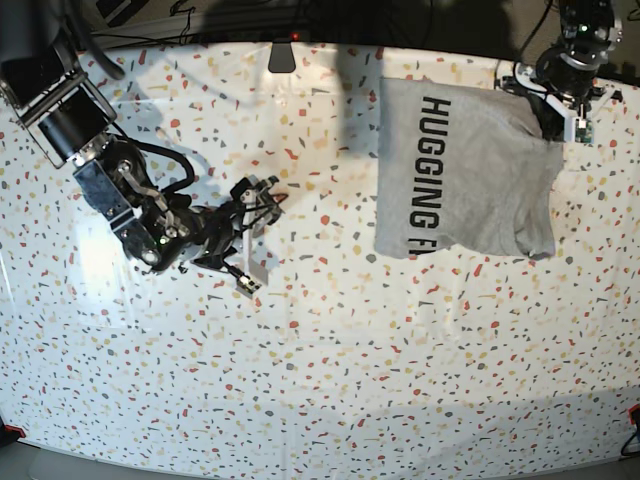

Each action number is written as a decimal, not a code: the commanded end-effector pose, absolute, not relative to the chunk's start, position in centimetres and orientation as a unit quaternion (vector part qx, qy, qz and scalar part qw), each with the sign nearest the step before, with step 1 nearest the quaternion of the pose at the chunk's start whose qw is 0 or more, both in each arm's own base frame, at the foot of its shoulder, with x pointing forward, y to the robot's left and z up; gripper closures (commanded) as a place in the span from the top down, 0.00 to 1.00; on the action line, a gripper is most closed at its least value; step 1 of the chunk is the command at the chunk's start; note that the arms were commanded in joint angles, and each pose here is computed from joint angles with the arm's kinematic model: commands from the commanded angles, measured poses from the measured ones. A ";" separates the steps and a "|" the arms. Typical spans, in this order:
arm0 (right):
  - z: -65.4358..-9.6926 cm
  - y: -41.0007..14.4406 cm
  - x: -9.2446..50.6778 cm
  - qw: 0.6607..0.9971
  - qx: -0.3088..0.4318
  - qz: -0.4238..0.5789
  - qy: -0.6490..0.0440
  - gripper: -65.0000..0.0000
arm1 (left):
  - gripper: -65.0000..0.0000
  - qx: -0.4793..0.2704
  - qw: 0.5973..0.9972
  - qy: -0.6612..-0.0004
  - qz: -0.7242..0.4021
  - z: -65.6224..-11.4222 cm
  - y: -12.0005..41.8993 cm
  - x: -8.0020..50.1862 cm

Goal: Fold the T-shirt properly
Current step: 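Drag the folded shirt toward the right gripper with the left gripper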

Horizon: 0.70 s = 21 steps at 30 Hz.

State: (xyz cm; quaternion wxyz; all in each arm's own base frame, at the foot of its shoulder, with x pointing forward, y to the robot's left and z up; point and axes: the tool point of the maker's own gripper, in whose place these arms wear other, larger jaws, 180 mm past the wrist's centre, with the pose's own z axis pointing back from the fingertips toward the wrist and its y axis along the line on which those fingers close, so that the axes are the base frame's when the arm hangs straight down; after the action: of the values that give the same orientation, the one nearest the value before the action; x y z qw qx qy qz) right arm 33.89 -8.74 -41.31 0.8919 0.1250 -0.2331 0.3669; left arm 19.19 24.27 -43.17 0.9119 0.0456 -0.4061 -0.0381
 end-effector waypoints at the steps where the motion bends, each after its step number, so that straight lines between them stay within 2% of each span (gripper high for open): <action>1: -40.2 -9.0 35.0 0.888 0.118 0.368 -0.248 0.60 | 0.00 0.065 0.922 -0.380 -0.043 -44.3 25.3 18.7; 5: -40.1 -8.9 35.1 0.887 0.119 0.368 -0.253 0.60 | 0.00 0.064 0.916 -0.393 -0.040 -46.1 25.8 20.1; 14: -39.9 -8.7 35.3 0.885 0.123 0.366 -0.260 0.60 | 0.00 -0.030 0.885 -0.463 -0.053 -46.0 21.8 27.0; 21: -39.9 -8.3 35.3 0.884 0.127 0.366 -0.261 0.60 | 0.00 -0.089 0.870 -0.467 -0.128 -46.0 15.0 31.9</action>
State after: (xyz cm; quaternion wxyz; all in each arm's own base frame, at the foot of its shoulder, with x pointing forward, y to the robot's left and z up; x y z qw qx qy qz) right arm 34.07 -8.19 -41.19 0.8891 0.1300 -0.2413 0.3667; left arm 33.14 15.87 -44.29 0.8507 -0.0796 -0.5079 -0.1093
